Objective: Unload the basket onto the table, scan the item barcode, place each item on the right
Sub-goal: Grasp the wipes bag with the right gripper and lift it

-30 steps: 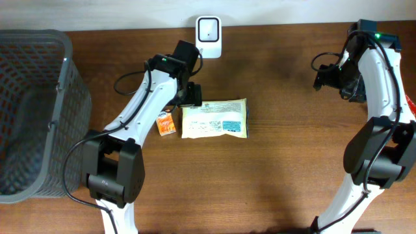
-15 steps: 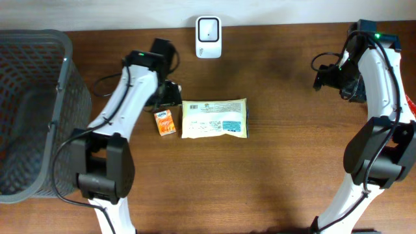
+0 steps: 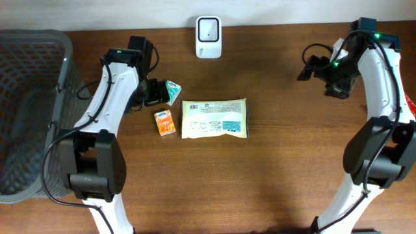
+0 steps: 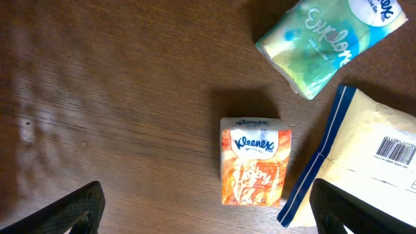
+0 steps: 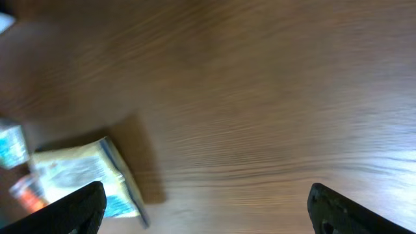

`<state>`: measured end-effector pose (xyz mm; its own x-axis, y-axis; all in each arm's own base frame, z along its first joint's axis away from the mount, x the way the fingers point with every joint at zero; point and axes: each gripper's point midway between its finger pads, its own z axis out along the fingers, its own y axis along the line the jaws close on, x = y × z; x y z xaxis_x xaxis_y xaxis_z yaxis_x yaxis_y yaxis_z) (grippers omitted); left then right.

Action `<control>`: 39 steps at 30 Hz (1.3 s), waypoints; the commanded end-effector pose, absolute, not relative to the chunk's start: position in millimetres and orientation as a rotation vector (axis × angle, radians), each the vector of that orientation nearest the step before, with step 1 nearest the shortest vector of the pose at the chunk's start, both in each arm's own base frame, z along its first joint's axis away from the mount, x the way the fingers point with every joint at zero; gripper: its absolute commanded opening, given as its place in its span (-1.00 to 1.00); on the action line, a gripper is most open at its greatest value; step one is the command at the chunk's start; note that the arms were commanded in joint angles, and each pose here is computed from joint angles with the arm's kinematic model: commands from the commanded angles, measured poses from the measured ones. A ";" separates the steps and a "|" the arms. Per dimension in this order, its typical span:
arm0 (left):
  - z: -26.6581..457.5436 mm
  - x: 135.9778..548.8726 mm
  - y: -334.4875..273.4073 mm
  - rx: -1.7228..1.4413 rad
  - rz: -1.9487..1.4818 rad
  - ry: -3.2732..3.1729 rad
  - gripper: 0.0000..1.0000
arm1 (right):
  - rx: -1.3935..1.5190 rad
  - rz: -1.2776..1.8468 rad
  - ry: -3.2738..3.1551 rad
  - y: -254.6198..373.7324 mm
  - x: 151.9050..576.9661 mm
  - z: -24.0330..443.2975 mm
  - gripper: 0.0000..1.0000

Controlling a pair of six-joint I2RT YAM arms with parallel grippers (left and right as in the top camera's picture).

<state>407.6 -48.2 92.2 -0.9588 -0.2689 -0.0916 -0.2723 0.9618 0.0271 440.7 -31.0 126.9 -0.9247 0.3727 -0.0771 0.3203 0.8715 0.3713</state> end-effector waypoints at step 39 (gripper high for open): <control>97.3 407.2 -50.1 -0.420 0.039 3.018 0.98 | -0.039 -0.108 2.731 58.8 436.9 197.6 -0.92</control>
